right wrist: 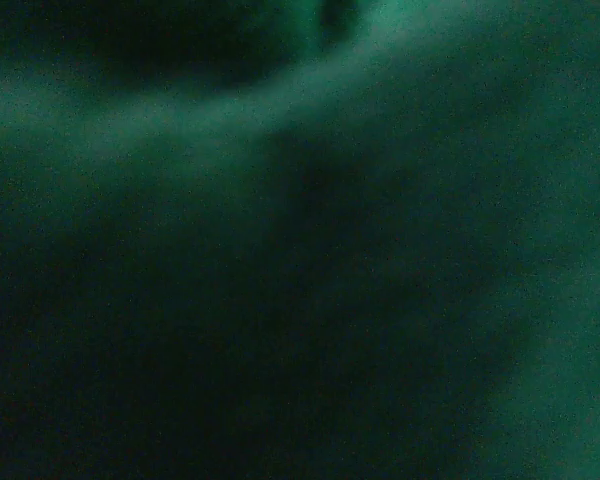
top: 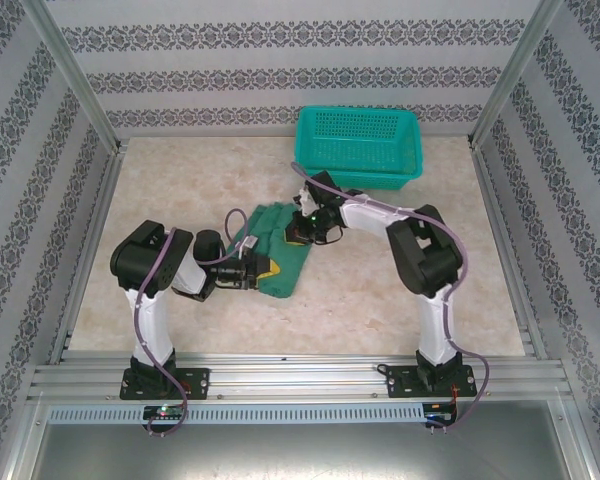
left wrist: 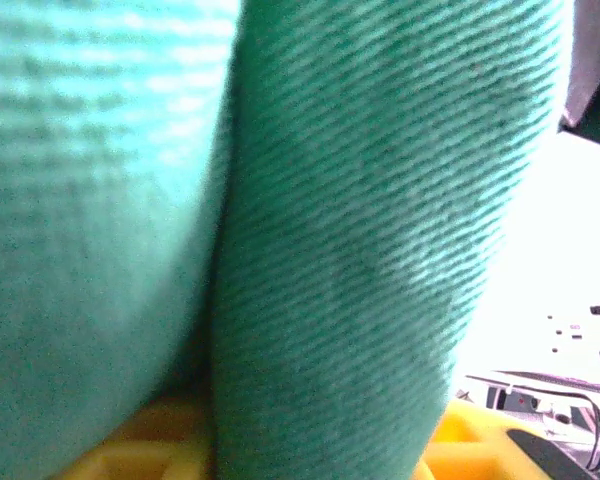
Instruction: Roll up the long pants
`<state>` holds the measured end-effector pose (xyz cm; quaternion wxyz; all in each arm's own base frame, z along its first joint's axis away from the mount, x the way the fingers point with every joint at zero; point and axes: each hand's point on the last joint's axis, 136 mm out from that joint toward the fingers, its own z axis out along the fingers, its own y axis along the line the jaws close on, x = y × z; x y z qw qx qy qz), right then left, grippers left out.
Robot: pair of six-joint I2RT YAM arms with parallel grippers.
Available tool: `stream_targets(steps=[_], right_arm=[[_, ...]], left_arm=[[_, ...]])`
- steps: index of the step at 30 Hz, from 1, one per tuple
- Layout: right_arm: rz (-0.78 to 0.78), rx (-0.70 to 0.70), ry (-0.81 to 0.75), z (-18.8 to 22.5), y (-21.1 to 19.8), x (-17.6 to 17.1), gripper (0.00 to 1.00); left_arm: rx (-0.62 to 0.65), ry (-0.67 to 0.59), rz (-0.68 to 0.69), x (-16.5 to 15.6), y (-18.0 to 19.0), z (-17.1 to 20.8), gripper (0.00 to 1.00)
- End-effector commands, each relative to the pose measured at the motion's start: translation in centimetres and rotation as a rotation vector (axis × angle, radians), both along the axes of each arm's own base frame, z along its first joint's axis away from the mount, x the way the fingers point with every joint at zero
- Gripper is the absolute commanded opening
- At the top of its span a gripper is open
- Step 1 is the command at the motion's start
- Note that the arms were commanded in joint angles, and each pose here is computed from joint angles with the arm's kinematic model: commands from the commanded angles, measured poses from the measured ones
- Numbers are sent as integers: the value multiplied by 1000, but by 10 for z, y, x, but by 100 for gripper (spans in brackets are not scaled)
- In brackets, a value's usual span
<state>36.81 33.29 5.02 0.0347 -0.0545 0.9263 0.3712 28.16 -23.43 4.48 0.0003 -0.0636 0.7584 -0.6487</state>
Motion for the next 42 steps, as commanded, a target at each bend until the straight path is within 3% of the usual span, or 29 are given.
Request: stream_targets(steps=[1, 7, 10, 14, 19, 25, 36, 42], right_arm=[[8, -120, 120, -70, 6, -18, 0], [-6, -138, 158, -81, 1, -28, 0], [-3, -151, 154, -78, -3, -31, 0], [1, -157, 155, -76, -5, -33, 0], [-6, -141, 159, -76, -1, -32, 0], [-1, -133, 153, -74, 5, -32, 0], [-4, -130, 146, -73, 2, -38, 0], [-4, -125, 139, -70, 2, -37, 0]], left_arm=[[143, 293, 109, -22, 19, -74, 35], [309, 93, 109, -16, 34, -57, 51], [463, -85, 107, -11, 45, -13, 58], [782, -366, 175, -11, 79, 62, 63], [923, -605, 236, -31, 97, 125, 66], [1122, -765, 140, -46, 73, 121, 70], [1623, -1076, 14, -17, 30, 123, 74], [1903, -1128, -77, -3, 16, 110, 80]])
